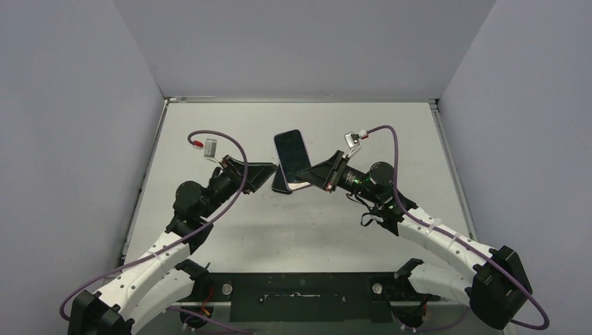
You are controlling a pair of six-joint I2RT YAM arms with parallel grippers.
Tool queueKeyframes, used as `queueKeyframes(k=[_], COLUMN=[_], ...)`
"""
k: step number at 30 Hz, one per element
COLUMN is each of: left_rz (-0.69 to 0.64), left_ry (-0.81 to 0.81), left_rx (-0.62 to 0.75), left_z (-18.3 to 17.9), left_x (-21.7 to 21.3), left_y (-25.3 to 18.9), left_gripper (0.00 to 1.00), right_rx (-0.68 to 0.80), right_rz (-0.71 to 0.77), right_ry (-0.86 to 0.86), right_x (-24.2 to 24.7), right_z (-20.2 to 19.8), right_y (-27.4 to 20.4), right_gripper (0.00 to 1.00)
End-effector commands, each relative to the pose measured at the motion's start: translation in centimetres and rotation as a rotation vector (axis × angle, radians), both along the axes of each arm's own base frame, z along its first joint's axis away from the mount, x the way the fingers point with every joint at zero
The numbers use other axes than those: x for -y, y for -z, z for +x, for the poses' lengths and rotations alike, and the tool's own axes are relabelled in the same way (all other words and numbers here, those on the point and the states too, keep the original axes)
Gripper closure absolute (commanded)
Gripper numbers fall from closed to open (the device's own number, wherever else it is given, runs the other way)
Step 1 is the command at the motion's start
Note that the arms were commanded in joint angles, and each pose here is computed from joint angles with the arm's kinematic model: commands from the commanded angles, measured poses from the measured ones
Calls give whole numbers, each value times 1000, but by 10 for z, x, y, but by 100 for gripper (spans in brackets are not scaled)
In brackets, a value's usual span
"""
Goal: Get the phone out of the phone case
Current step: Remove the phone case from the phone.
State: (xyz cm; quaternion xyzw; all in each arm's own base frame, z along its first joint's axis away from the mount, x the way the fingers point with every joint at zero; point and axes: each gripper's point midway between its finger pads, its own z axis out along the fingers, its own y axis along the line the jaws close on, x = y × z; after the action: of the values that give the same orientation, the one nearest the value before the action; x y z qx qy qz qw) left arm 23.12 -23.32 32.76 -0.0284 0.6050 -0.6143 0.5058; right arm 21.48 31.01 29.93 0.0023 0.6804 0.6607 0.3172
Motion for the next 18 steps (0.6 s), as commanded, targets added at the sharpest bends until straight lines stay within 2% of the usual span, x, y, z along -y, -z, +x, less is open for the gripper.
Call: queueKeyframes(k=[1, 18], left_rz=[41, 50], left_ry=[53, 112], left_rx=[-2, -47], left_z=[-5, -12], left_x=[7, 24], left_y=[12, 35], left_gripper=[57, 56], right_rx=[155, 172], right_rz=[145, 189], right_ry=[20, 32], right_x=[9, 12], right_z=[-3, 1], right_y=[-69, -83], right_gripper=[100, 100])
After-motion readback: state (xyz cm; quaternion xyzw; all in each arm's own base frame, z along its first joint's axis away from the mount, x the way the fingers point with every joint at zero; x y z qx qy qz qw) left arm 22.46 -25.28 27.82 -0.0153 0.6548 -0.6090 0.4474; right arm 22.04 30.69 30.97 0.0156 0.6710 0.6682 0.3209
